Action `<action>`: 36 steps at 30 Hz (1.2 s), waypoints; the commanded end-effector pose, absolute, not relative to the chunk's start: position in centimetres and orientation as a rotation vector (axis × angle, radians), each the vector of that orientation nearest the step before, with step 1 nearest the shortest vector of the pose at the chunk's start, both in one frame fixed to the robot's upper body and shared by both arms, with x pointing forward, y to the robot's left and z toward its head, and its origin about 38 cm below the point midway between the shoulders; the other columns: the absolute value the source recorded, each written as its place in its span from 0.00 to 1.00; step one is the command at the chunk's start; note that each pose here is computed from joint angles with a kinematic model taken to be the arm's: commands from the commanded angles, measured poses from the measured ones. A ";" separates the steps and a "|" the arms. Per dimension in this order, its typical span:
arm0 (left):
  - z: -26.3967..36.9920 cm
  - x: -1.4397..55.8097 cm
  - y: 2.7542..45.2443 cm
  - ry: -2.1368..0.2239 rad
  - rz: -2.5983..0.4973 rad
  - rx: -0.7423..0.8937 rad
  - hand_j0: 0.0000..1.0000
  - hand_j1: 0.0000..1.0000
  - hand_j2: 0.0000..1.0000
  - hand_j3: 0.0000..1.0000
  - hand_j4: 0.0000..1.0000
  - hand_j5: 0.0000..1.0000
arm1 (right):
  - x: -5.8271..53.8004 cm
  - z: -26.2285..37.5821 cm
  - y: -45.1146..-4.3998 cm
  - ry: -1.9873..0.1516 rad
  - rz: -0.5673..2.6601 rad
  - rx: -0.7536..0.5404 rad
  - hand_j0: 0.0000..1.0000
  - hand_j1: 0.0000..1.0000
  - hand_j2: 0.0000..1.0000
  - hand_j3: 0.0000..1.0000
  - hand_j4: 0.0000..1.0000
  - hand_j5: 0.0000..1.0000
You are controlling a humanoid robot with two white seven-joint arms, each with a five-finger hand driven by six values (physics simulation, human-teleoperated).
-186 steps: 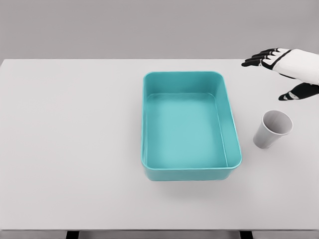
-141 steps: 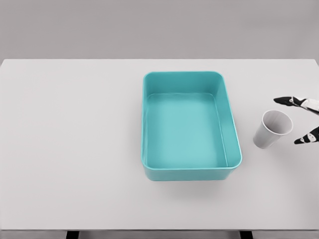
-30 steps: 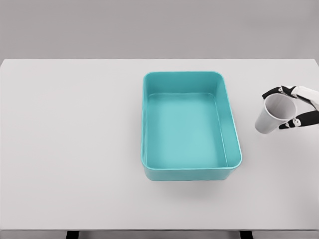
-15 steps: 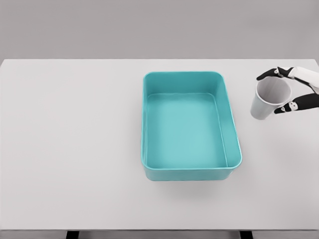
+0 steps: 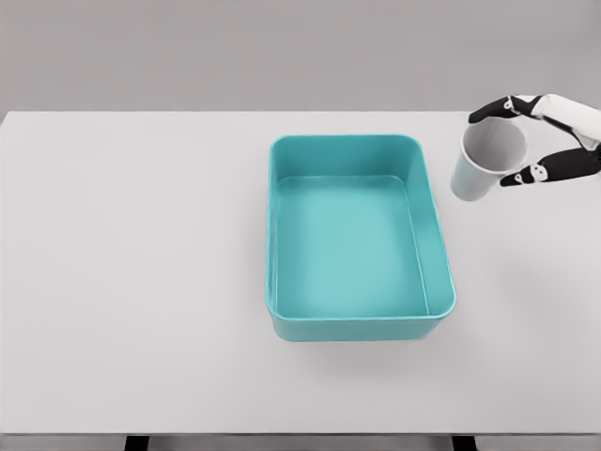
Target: Put the paper cup into the basket with your right arm
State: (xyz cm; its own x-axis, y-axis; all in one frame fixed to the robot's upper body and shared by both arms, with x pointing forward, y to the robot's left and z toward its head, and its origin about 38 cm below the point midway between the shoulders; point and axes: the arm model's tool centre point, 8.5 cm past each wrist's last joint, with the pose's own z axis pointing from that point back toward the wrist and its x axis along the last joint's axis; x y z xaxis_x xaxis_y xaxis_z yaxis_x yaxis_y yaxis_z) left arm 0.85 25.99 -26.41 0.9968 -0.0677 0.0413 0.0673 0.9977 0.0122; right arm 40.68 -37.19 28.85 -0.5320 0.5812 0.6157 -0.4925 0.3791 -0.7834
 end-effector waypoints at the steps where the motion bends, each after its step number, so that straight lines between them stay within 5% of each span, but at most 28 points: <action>1: -26.4 0.8 26.0 -0.042 -0.067 0.011 1.00 1.00 1.00 1.00 1.00 1.00 | 40.6 29.0 -36.5 -1.661 1.357 -0.062 0.74 0.74 0.74 0.74 0.74 0.74; 18: -26.4 0.8 26.0 -0.042 -0.069 0.011 1.00 1.00 1.00 1.00 1.00 1.00 | 42.9 28.2 -28.3 -1.670 1.440 0.041 0.74 0.74 0.74 0.74 0.74 0.74; 30: -26.4 0.8 26.0 -0.042 -0.067 0.011 1.00 1.00 1.00 1.00 1.00 1.00 | 43.3 24.4 -23.2 -1.543 1.633 0.003 0.74 0.74 0.74 0.74 0.74 0.74; 32: -26.4 0.8 26.0 -0.042 -0.067 0.011 1.00 1.00 1.00 1.00 1.00 1.00 | 43.3 24.4 -23.2 -1.536 1.656 -0.026 1.00 1.00 1.00 1.00 1.00 1.00; 36: -26.4 0.8 26.0 -0.042 -0.069 0.011 1.00 1.00 1.00 1.00 1.00 1.00 | 43.6 25.8 -24.1 -1.579 1.637 -0.066 1.00 1.00 1.00 1.00 1.00 1.00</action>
